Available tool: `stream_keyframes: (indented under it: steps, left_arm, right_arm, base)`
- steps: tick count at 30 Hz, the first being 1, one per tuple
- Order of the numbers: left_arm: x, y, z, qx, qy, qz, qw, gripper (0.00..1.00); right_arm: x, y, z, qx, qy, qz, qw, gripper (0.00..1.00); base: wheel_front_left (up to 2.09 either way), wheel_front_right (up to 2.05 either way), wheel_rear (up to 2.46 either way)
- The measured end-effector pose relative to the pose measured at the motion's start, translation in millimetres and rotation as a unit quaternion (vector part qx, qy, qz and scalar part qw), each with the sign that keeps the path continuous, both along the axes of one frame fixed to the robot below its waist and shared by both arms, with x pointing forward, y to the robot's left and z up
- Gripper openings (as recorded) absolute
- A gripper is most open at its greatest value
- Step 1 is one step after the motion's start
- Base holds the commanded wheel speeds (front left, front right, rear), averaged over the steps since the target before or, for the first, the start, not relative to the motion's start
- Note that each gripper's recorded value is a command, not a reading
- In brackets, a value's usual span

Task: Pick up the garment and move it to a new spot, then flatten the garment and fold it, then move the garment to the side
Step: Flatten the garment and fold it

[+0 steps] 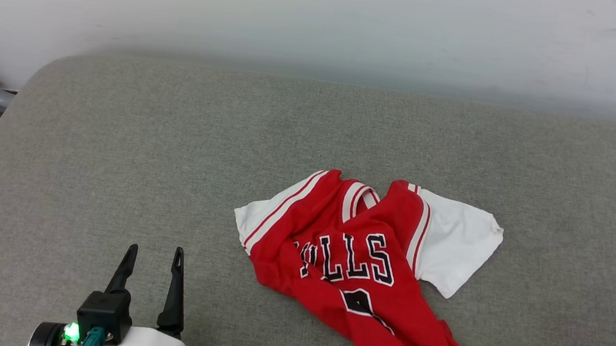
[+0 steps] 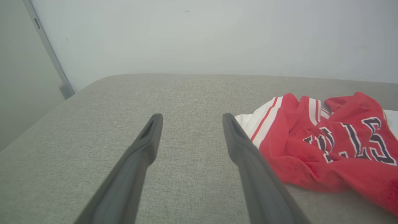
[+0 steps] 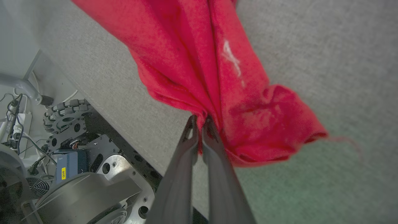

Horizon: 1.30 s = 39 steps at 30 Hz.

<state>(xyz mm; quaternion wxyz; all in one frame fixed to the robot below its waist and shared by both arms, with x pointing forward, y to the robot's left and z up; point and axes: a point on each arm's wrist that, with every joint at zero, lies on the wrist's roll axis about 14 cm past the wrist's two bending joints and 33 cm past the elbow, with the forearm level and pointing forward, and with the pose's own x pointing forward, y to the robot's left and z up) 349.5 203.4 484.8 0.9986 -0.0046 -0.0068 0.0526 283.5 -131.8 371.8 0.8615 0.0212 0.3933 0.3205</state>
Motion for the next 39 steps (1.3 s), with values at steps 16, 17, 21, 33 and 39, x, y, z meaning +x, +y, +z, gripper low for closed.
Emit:
stream_keyframes:
  steps: [16, 17, 21, 33, 39]
  left_arm:
    - [0, -5, 0, 0.0, 0.0, -0.008, 1.0, 1.0]
    - [0, -5, 0, 0.001, -0.001, -0.008, 1.0, 1.0]
    - [-3, -6, 1, 0.003, -0.002, -0.013, 1.0, 1.0]
    - [8, -10, 3, 0.011, -0.005, -0.024, 1.0, 1.0]
    - [21, -9, 4, 0.013, -0.007, -0.024, 1.0, 1.0]
  right_arm:
    - [47, -29, 50, 0.028, -0.16, -0.111, 0.98, 1.0]
    - [50, -35, 58, 0.025, -0.175, -0.119, 0.977, 1.0]
    - [64, -59, 93, 0.011, -0.24, -0.146, 0.96, 1.0]
    - [142, -73, 195, -0.028, -0.374, -0.146, 0.916, 1.0]
    - [177, -56, 184, -0.069, -0.327, -0.092, 0.938, 1.0]
  base:
    - [0.0, 0.0, 0.0]
    - [0.0, 0.0, 0.0]
    - [0.0, 0.0, 0.0]
    - [0.0, 0.0, 0.0]
    - [0.0, 0.0, 0.0]
